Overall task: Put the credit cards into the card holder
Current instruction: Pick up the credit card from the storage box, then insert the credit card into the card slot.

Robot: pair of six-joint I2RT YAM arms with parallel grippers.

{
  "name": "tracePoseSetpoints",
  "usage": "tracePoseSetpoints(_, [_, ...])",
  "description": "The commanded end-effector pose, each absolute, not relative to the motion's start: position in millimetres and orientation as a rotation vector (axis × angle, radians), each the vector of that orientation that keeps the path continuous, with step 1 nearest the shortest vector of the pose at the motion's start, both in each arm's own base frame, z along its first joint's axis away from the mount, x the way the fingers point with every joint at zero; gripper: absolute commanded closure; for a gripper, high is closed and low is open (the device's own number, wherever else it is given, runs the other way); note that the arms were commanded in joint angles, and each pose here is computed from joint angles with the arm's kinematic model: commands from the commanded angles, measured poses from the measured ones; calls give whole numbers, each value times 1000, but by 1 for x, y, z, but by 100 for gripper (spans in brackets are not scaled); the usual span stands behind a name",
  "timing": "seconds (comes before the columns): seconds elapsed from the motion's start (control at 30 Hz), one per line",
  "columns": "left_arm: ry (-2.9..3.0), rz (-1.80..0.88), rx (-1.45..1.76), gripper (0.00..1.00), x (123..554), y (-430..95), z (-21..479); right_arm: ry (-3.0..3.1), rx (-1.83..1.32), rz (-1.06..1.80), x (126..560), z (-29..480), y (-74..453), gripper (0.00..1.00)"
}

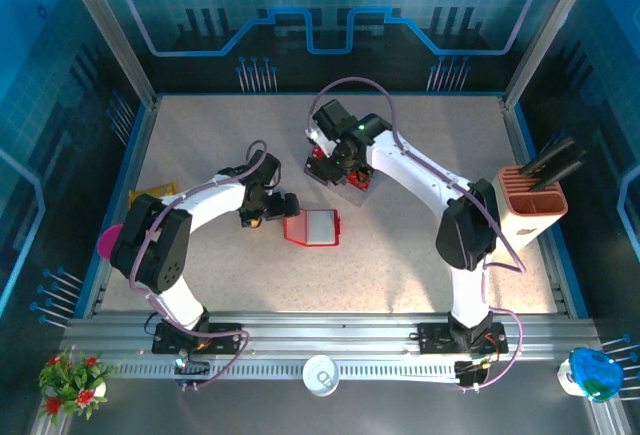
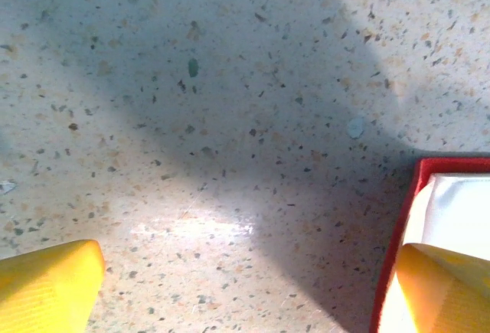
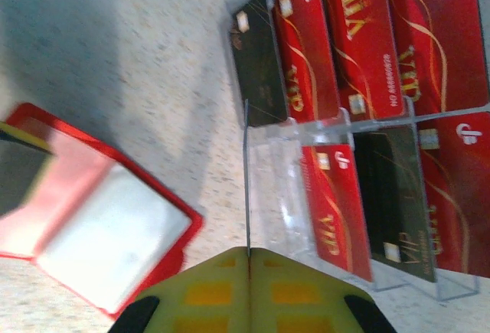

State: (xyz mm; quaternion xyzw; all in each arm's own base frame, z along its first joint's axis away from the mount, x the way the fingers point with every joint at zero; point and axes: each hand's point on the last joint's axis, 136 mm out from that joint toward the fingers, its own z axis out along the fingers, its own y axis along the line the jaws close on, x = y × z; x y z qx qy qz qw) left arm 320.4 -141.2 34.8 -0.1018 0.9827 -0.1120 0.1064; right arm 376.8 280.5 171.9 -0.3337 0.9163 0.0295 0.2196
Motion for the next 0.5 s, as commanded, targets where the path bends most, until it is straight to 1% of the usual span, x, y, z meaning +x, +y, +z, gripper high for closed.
tracePoseSetpoints(0.0, [2904, -260, -275, 1, 317, -131, 43, 2567, -722, 399, 364, 186, 299, 100])
tracePoseSetpoints(0.2, [2938, -124, -264, 1, 306, -118, 39, 2586, -463, 819, 343, 179, 322, 100])
tracePoseSetpoints(0.3, [2948, -49, -252, 1, 302, -113, 38, 2593, -324, 937, 335, 164, 321, 100])
tracePoseSetpoints(0.47, [2945, 7, -249, 1, 300, -111, 35, 2580, -164, 1034, 319, 140, 310, 100])
